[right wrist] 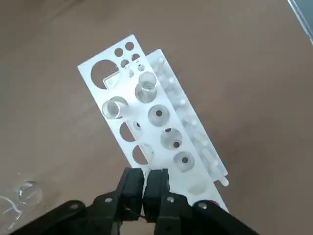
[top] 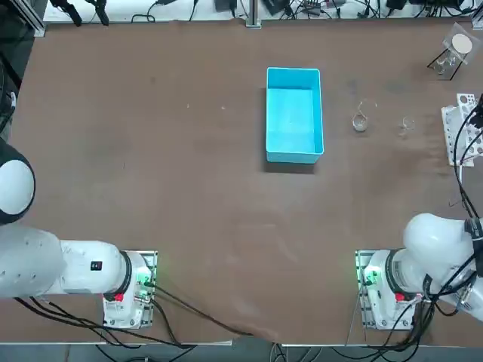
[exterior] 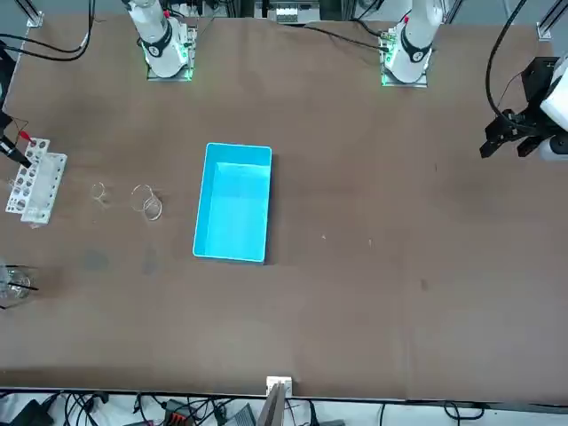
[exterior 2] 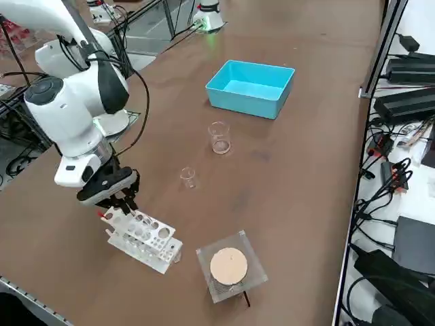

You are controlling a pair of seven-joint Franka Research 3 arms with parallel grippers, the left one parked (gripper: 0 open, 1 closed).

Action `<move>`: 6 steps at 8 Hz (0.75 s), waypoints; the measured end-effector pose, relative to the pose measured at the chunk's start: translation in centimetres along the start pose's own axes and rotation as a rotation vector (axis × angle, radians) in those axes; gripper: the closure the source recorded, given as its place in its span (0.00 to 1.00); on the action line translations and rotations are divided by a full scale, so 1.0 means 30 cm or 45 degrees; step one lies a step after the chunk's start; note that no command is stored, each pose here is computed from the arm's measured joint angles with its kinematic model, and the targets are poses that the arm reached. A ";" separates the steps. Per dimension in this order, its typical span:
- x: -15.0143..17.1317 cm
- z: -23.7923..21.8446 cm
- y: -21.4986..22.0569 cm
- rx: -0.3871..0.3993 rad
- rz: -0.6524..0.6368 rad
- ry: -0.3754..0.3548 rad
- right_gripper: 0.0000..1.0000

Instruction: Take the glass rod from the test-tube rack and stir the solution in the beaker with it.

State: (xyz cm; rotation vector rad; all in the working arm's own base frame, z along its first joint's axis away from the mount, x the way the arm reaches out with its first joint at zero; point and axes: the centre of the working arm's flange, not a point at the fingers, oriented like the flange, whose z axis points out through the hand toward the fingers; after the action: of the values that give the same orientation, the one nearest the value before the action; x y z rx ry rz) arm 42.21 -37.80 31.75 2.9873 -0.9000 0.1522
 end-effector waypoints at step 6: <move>0.017 -0.012 -0.033 0.002 -0.022 0.024 0.27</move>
State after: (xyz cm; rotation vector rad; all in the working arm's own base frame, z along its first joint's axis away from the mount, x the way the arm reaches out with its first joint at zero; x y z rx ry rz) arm 43.16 -37.26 32.16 2.9888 -0.8720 0.1804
